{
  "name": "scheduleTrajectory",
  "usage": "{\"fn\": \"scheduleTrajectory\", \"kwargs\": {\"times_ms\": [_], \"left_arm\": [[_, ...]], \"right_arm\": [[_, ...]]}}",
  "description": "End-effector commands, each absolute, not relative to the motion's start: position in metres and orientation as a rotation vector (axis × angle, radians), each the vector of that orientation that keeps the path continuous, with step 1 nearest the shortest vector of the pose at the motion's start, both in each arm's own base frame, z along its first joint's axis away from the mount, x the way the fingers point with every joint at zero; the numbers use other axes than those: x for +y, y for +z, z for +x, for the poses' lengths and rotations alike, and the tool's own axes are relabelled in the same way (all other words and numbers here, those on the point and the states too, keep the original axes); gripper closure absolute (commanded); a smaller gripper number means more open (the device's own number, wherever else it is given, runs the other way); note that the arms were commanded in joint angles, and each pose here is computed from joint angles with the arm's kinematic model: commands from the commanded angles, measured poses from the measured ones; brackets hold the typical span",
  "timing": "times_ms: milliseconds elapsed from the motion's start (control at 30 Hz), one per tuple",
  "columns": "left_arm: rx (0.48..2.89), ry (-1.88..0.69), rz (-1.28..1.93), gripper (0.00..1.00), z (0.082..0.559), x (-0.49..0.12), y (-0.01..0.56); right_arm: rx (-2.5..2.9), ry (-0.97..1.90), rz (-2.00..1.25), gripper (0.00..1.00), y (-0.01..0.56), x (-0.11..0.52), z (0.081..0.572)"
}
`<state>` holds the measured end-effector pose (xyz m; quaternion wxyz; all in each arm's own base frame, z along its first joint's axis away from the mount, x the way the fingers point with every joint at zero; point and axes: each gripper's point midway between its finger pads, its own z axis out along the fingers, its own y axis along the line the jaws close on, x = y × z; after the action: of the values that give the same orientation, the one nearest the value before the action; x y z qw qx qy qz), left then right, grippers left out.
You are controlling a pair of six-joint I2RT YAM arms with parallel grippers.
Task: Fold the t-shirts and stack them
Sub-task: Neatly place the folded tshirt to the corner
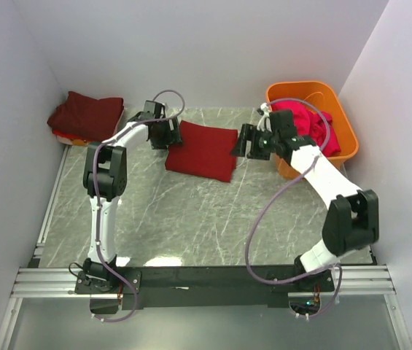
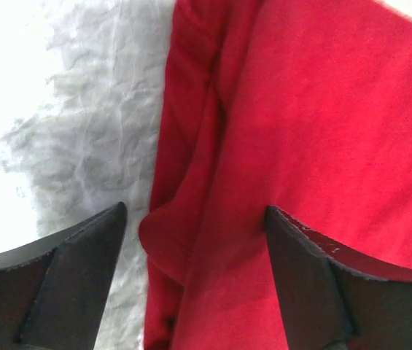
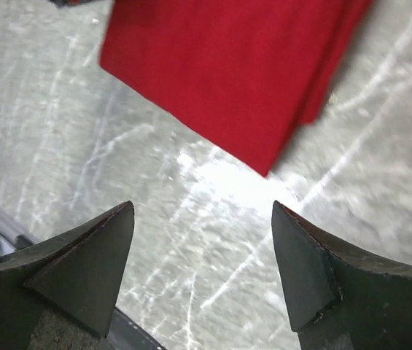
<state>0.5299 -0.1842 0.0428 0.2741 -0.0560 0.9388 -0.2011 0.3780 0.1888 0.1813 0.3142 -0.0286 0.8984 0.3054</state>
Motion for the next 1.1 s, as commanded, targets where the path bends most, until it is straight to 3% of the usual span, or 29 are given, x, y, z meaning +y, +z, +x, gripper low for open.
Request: {"fn": "scheduleTrajectory", "kwargs": {"times_ms": [0, 233, 367, 433, 500, 533, 633, 933, 1067], "left_arm": [[2.555, -0.536, -0.110, 0.18, 0.528, -0.193, 0.033], [2.618, -0.393, -0.064, 0.39, 0.517, -0.206, 0.008], [2.649, -0.269, -0.101, 0.68, 0.513, -0.206, -0.002], [2.630, -0.191, -0.117, 0.76, 0.519, -0.204, -0.003], [2.623, -0.184, -0.109, 0.96, 0.519, -0.211, -0.002], [2.610, -0.175, -0.122, 0.99, 0.522, -0.211, 0.001], [2.556, -0.094, -0.128, 0.99, 0.530, -0.199, 0.016], [2.230, 0.510, -0.014, 0.99, 0.544, -0.100, 0.113], [2.091, 0.612, 0.016, 0.99, 0.555, -0.061, 0.157]], "right_arm": [[2.251, 0.713, -0.041, 0.18, 0.208, 0.171, 0.375], [2.236, 0.582, 0.035, 0.18, 0.199, 0.139, 0.345], [2.202, 0.558, 0.053, 0.18, 0.203, 0.130, 0.335], [2.199, 0.578, 0.039, 0.18, 0.200, 0.133, 0.329], [2.188, 0.580, 0.031, 0.18, 0.200, 0.132, 0.326], [2.186, 0.572, 0.031, 0.18, 0.200, 0.130, 0.325], [2.174, 0.518, 0.051, 0.18, 0.199, 0.121, 0.323], [2.159, 0.449, 0.070, 0.18, 0.196, 0.110, 0.323], [2.170, 0.462, 0.062, 0.18, 0.193, 0.113, 0.324]]}}
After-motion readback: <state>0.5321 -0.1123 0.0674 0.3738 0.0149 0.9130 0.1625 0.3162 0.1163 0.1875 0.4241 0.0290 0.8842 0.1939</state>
